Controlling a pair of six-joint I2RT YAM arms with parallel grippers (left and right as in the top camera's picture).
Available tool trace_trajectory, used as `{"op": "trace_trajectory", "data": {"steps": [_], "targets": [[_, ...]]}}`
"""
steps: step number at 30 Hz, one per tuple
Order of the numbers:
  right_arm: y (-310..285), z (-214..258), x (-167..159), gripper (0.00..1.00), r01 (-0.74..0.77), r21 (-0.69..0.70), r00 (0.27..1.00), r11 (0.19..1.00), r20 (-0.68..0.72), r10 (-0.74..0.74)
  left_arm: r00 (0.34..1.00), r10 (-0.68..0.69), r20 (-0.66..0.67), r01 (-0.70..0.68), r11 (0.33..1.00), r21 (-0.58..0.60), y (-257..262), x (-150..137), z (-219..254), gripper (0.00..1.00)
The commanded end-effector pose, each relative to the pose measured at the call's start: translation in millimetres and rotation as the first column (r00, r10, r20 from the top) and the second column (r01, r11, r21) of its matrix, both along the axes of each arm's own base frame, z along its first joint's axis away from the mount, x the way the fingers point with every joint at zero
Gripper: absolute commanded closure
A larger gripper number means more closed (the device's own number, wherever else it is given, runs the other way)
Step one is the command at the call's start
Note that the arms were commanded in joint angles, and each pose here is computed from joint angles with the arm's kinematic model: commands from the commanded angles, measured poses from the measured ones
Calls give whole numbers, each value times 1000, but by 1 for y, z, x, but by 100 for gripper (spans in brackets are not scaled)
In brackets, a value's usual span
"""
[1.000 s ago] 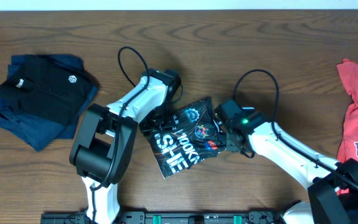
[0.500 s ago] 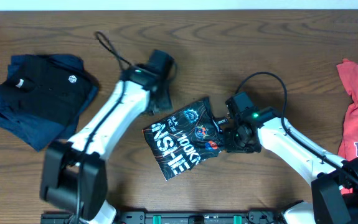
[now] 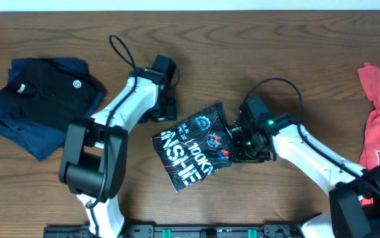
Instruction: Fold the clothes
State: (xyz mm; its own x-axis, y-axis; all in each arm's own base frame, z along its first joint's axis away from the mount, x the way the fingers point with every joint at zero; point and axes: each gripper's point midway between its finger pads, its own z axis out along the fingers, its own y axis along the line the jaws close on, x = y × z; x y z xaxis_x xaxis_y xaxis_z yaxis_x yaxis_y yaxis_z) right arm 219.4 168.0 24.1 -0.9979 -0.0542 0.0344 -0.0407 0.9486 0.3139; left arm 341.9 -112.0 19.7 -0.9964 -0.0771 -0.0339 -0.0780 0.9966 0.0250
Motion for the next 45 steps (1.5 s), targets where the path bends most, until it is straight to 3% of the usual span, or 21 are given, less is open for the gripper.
{"op": "trace_trajectory", "data": {"steps": [1, 8, 15, 24, 30, 34, 35, 39, 42, 45], "targets": [[4, -11, -2, 59, -22, -2, 999, 1000, -37, 22, 997, -15, -76, 13, 1000, -27, -4, -12, -10, 29], [-2, -33, 1, 61, -14, -46, 998, 999, -64, 11, 973, -2, -231, 8, 1000, 22, 9, -50, -22, 29], [-23, -38, 41, 62, 27, -150, 994, 988, 104, -12, 925, 132, -357, -103, 990, 102, 25, -102, -44, 31], [-29, -20, 118, 61, 69, -109, 918, 992, 396, -20, 850, 143, -506, -154, 988, 20, 12, -150, -46, 43], [-27, -15, 124, 62, 59, -106, 909, 993, 416, -10, 896, 128, -426, -156, 987, -32, 8, -138, -21, 44], [-33, -21, 109, 78, 55, -132, 934, 990, 357, -4, 957, 120, -263, -137, 989, -48, 14, -114, 3, 42], [-34, -22, 106, 79, 61, -135, 939, 989, 345, -11, 968, 120, -220, -133, 990, -44, 17, -108, 8, 37], [-37, -19, 99, 81, 68, -143, 946, 987, 323, -18, 992, 126, -17, -127, 989, -73, 22, -72, 29, 1], [-42, -9, 98, 79, 80, -162, 940, 984, 341, -20, 994, 59, 90, -41, 981, -191, 6, -46, 39, 2], [-48, 9, 96, 76, 94, -174, 929, 980, 370, -23, 979, -105, 173, 168, 900, -402, -32, -33, 52, 2]]}}
